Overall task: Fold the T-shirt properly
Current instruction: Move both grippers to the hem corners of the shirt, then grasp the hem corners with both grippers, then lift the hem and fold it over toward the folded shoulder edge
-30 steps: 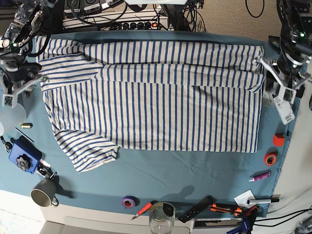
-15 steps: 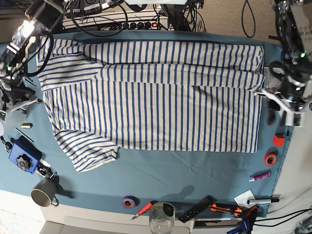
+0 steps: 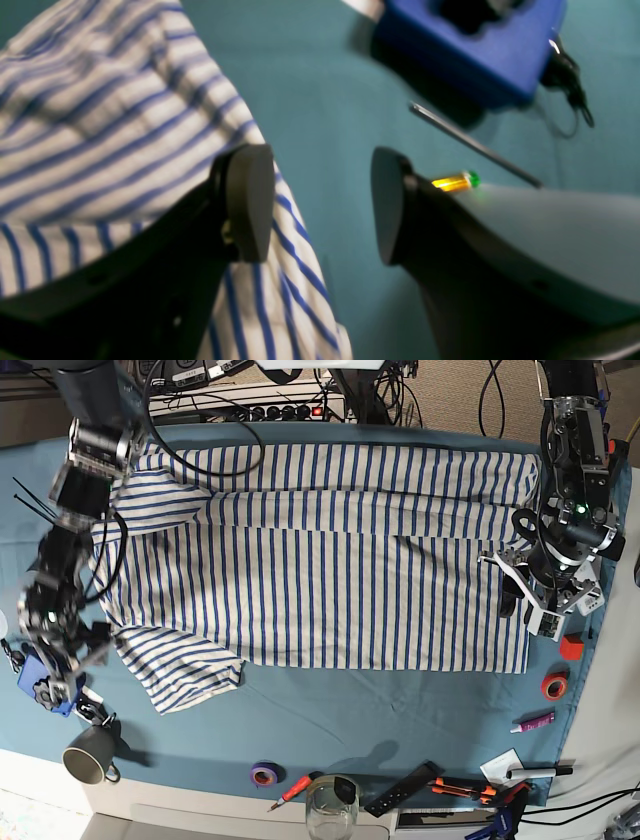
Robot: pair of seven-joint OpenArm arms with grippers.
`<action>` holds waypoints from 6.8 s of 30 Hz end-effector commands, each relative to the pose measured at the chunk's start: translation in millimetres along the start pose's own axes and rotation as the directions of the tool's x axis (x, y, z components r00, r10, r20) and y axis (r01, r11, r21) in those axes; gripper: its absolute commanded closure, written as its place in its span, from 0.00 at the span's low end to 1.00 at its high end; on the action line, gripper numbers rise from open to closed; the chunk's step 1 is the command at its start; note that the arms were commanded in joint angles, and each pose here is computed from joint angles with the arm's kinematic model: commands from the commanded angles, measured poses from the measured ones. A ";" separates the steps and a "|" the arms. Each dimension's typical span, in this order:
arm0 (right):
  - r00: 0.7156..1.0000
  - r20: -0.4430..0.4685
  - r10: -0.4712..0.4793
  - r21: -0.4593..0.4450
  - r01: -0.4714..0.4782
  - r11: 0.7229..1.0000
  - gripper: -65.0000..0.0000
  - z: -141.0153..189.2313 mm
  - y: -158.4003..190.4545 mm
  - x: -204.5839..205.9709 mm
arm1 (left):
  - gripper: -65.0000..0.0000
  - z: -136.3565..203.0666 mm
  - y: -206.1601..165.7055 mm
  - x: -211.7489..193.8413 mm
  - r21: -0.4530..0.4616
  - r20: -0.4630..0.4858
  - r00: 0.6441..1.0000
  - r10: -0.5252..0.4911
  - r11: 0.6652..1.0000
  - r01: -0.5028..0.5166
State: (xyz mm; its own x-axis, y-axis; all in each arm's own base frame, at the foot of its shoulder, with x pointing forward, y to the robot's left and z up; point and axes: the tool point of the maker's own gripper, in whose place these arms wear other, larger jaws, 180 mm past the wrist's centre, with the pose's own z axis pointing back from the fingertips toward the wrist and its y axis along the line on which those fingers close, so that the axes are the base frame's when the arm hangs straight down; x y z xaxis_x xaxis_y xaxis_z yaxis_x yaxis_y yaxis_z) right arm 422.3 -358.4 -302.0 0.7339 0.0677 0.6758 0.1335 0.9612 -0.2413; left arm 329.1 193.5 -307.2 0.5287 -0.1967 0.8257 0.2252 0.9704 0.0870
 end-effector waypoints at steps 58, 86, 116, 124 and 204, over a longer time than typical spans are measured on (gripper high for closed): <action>0.964 -0.246 0.103 0.099 -0.081 0.992 1.00 11.2 35.2 19.0 | 0.61 2.5 5.2 13.1 0.012 0.037 0.999 -0.014 1.000 0.014; 0.940 -0.225 0.256 0.398 -0.152 0.905 0.70 29.9 98.0 -63.7 | 0.61 2.5 5.0 12.6 0.011 0.036 0.999 -0.014 1.000 0.014; 0.976 0.034 -0.214 0.237 0.200 0.951 0.70 33.4 33.2 7.6 | 0.61 3.1 3.7 8.8 0.008 0.029 1.000 -0.011 1.000 0.011; 0.968 0.049 -0.248 0.262 0.227 0.938 0.57 8.3 32.5 18.9 | 0.61 3.1 2.7 9.8 0.003 0.035 0.999 -0.007 1.000 0.007; 0.930 -0.055 -0.365 0.278 0.365 0.889 1.00 -23.1 40.2 12.0 | 1.00 -129.1 42.1 -20.2 -0.022 -0.251 0.907 0.339 0.934 -0.355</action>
State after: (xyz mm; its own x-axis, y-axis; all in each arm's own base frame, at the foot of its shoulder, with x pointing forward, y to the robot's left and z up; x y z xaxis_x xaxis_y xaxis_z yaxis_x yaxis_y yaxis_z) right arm 437.1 -316.1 -347.2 0.7221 -0.3097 0.6186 0.2125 0.9503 0.2277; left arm 429.4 216.7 -399.8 0.7643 0.1255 0.6325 0.0340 0.9716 -0.2340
